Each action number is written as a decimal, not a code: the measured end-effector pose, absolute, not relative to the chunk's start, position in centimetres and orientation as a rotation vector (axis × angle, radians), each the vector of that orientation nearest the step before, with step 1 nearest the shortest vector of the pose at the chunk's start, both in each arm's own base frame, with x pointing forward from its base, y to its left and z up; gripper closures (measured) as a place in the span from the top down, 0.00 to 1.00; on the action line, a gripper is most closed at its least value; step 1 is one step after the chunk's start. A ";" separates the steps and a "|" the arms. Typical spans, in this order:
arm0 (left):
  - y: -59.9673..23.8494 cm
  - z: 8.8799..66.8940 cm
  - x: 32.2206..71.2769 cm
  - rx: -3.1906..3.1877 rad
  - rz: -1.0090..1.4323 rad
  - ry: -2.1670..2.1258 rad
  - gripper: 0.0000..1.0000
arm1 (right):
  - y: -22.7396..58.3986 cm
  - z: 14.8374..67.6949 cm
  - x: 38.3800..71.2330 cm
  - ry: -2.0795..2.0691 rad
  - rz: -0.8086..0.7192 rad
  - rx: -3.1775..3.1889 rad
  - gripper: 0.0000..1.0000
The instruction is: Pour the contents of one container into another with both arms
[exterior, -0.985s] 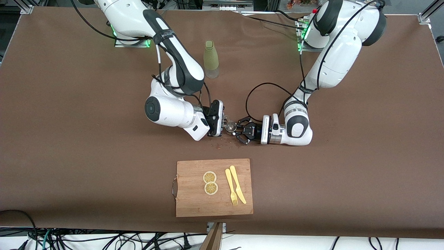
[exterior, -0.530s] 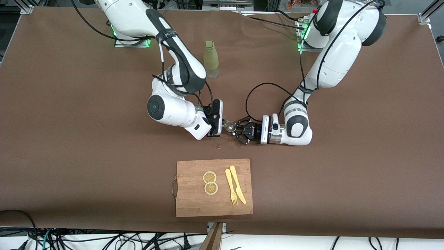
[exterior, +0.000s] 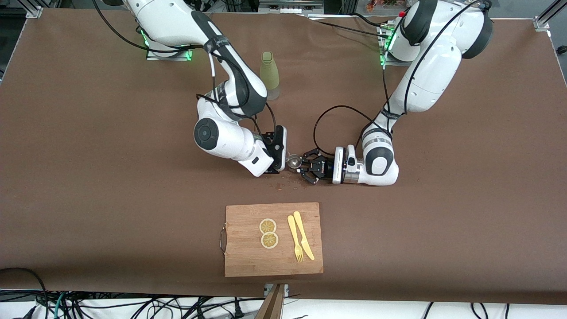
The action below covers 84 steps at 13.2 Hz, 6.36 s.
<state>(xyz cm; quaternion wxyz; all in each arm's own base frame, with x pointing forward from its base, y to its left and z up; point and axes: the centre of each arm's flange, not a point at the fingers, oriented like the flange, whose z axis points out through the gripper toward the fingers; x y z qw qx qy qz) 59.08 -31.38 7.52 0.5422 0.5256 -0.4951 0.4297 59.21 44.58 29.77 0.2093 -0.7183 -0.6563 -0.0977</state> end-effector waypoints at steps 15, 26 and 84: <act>-31.5 7.5 59.0 1.242 1.027 -1.185 0.21 | 46.1 29.7 58.9 -1.779 -0.340 -2.073 0.12; -31.5 7.5 59.0 1.240 1.030 -1.187 0.21 | 45.8 29.8 59.2 -1.762 -0.353 -2.087 0.12; 27.6 7.9 53.5 1.464 0.983 -1.382 1.00 | -18.1 16.0 59.3 -1.506 -0.570 -1.603 1.00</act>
